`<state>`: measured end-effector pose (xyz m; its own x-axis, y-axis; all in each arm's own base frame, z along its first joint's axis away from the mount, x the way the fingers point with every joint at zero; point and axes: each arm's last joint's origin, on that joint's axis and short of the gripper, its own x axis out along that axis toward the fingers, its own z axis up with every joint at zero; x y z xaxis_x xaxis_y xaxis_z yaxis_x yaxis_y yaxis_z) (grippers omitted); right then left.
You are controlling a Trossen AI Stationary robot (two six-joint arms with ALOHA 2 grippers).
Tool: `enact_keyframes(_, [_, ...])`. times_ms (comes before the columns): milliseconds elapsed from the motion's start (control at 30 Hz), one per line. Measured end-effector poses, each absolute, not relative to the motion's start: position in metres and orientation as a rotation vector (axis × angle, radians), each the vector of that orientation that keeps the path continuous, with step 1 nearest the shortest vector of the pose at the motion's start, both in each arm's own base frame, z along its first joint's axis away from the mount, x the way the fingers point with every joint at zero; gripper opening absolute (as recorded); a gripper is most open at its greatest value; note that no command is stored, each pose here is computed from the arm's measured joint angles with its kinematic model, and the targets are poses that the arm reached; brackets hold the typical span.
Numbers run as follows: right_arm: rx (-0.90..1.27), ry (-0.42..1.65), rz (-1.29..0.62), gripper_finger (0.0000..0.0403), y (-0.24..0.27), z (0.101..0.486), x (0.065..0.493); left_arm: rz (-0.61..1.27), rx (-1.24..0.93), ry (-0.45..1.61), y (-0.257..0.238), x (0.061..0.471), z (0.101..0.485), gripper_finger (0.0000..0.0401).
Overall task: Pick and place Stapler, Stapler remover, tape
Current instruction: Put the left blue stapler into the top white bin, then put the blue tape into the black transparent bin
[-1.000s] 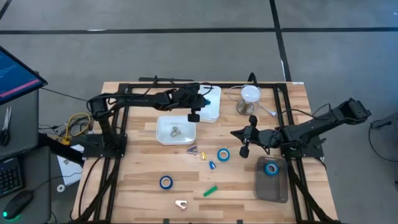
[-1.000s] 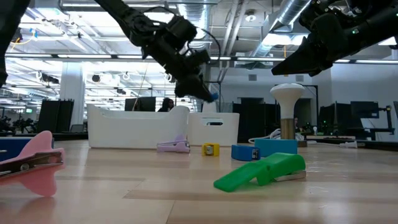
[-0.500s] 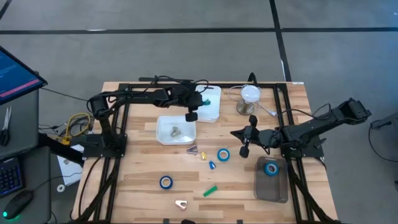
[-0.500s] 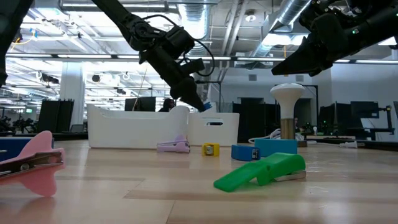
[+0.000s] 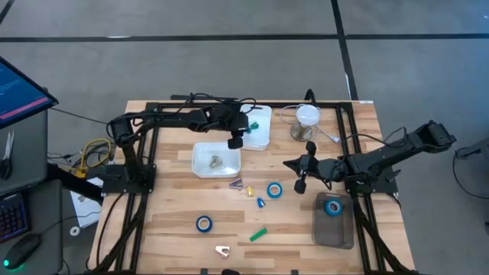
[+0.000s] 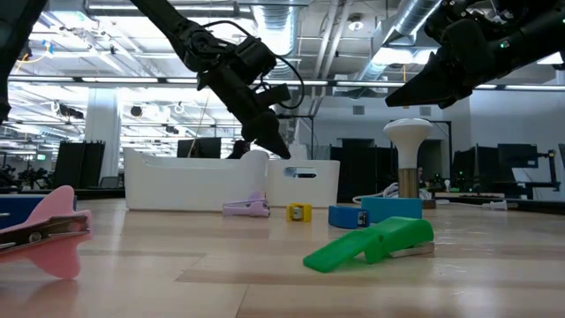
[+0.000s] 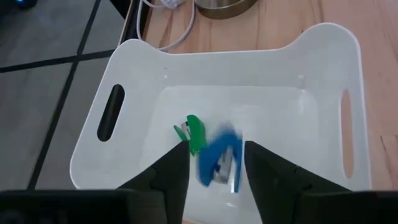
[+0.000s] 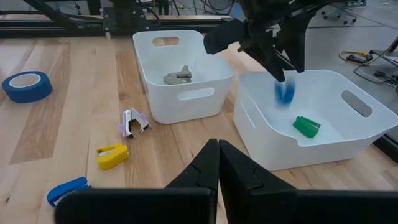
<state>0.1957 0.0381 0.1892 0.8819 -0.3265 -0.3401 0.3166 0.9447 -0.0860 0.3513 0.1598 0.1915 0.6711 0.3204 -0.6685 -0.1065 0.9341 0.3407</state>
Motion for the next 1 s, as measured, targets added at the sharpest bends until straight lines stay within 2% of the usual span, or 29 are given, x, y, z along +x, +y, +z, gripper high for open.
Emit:
enact_keyframes(167, [-0.029, 0.359, -0.335, 0.0000, 0.038, 0.189, 0.196, 0.252, 0.289, 0.803, 0.160, 0.351, 0.192, 0.0153])
enact_keyframes(267, [-0.029, 0.359, -0.335, 0.0000, 0.038, 0.189, 0.196, 0.251, 0.290, 0.804, 0.160, 0.351, 0.192, 0.0140])
enact_keyframes(600, [-0.015, 0.331, -0.328, 0.0000, 0.039, 0.192, 0.197, 0.183, 0.309, 0.822, 0.135, 0.353, 0.200, 0.0019])
enact_keyframes(667, [-0.009, 0.321, -0.325, 0.0000, 0.039, 0.193, 0.197, 0.159, 0.318, 0.820, 0.123, 0.349, 0.206, 0.0006])
enact_keyframes(800, [-0.005, 0.331, -0.322, 0.0000, 0.039, 0.192, 0.197, 0.114, 0.354, 0.781, 0.096, 0.327, 0.221, 0.0002])
enact_keyframes(1000, [0.121, 0.409, -0.326, 0.0000, 0.038, 0.199, 0.201, 0.061, 0.394, 0.694, 0.056, 0.264, 0.235, 0.0001])
